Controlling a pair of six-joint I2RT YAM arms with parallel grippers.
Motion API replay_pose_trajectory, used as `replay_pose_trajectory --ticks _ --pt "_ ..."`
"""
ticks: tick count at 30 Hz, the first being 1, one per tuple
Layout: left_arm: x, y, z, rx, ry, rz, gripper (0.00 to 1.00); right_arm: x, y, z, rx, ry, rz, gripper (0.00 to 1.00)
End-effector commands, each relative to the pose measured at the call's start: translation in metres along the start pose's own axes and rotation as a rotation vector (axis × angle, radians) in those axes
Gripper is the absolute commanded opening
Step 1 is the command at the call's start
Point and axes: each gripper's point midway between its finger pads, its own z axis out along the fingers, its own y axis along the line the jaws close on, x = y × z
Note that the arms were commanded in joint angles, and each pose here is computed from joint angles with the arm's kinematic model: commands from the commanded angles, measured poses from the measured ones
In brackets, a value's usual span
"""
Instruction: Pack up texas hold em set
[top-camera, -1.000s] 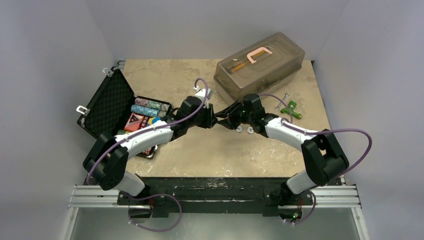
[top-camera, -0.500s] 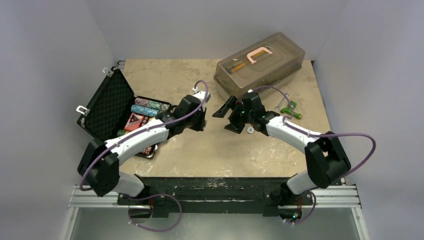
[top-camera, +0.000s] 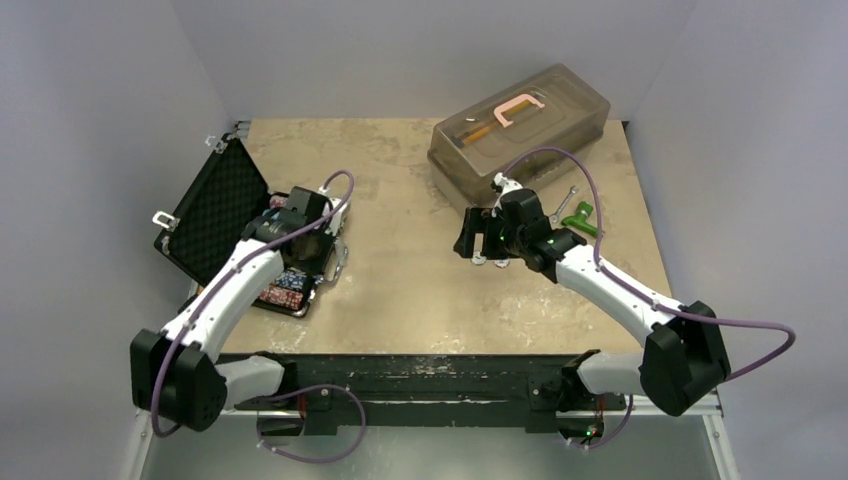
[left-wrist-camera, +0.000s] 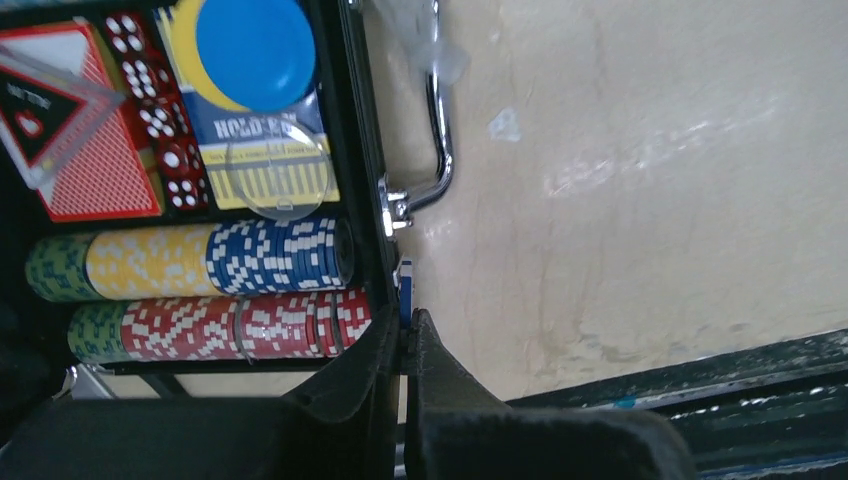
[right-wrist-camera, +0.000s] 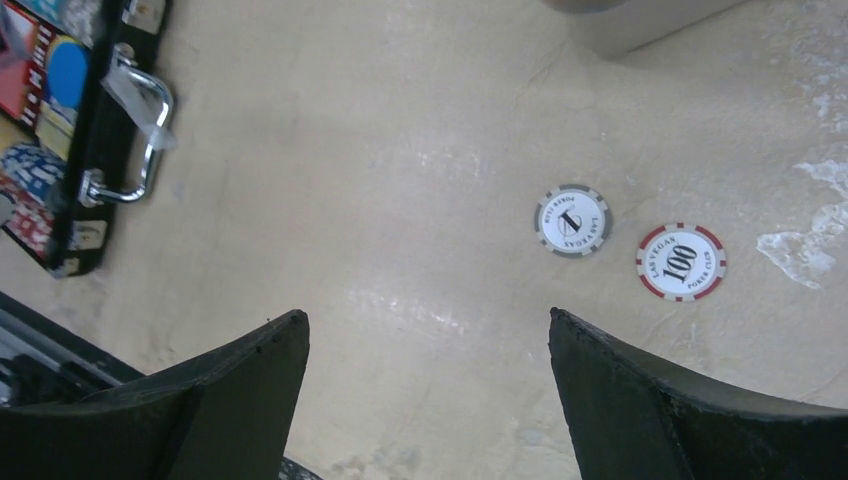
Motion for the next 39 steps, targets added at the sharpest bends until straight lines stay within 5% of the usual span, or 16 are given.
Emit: replay_pose_trajectory --ticks 1,28,39 --pt "0.03 0.017 0.012 -0.034 0.214 0.073 0.0 0.015 -0.017 -0.003 0.029 0.027 -0.126 0.87" --pt "0.042 0.046 0.047 -0.151 0.348 0.074 0.0 0.031 -0.03 0.0 0.042 0.015 -0.124 0.87" --pt "0.03 0.062 0.035 -0.266 0.277 0.013 0.34 0.036 -0.032 -0.001 0.042 0.033 -0.125 0.87"
